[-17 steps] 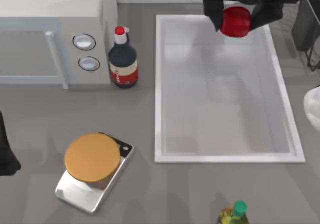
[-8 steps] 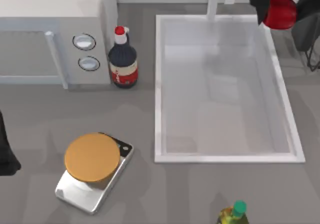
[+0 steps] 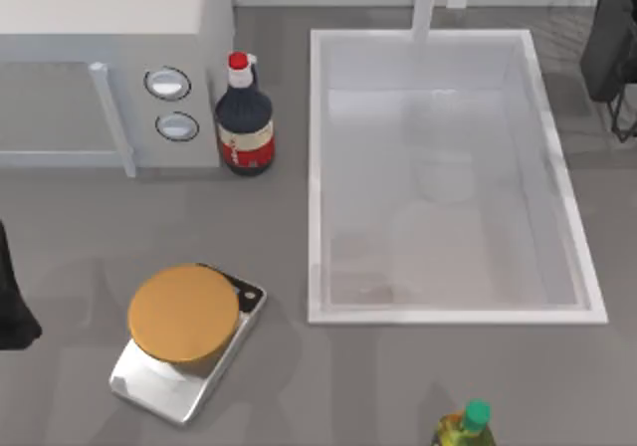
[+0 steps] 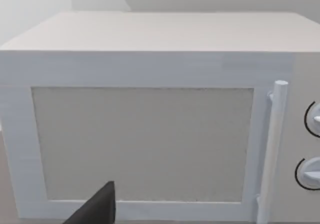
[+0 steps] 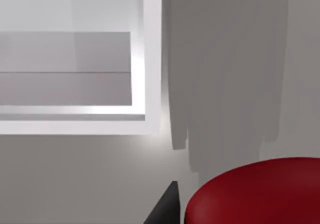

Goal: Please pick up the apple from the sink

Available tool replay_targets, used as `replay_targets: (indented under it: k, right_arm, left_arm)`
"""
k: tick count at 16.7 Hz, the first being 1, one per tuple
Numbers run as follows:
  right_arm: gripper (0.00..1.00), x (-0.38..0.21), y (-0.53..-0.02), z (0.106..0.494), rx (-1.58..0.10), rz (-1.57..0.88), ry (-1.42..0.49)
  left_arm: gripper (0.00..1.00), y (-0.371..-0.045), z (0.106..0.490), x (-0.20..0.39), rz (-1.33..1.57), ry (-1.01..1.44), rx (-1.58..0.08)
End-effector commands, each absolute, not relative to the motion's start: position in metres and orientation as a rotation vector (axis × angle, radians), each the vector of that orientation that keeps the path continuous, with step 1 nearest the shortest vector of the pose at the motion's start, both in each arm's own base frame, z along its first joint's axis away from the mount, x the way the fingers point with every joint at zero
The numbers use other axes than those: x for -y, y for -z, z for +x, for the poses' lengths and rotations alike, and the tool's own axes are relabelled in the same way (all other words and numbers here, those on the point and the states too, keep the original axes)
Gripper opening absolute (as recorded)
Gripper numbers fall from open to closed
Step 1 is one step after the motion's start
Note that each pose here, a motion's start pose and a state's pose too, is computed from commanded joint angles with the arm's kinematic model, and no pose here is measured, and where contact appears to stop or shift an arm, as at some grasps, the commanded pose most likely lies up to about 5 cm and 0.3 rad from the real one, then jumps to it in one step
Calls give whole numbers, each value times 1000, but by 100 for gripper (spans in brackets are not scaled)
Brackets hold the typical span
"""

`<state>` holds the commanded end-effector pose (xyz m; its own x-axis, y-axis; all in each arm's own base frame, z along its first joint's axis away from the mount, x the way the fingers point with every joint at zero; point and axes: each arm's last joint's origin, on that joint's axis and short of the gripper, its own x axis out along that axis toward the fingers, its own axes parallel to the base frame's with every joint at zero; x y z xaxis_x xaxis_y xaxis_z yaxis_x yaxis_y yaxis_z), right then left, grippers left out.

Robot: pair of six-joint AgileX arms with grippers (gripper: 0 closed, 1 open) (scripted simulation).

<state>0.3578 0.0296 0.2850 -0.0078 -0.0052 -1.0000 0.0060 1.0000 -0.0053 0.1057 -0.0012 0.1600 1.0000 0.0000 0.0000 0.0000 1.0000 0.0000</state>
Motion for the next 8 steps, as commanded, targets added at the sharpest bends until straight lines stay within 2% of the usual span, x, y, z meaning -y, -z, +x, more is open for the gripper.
replay_targets:
  k: [4, 8]
  right_arm:
    - [0, 0, -273, 314, -1587, 6, 8]
    - [0, 11, -270, 295, -1571, 8, 8]
  left_arm:
    - [100, -160, 106, 1, 0, 0, 0]
    - [100, -160, 106, 1, 0, 0, 0]
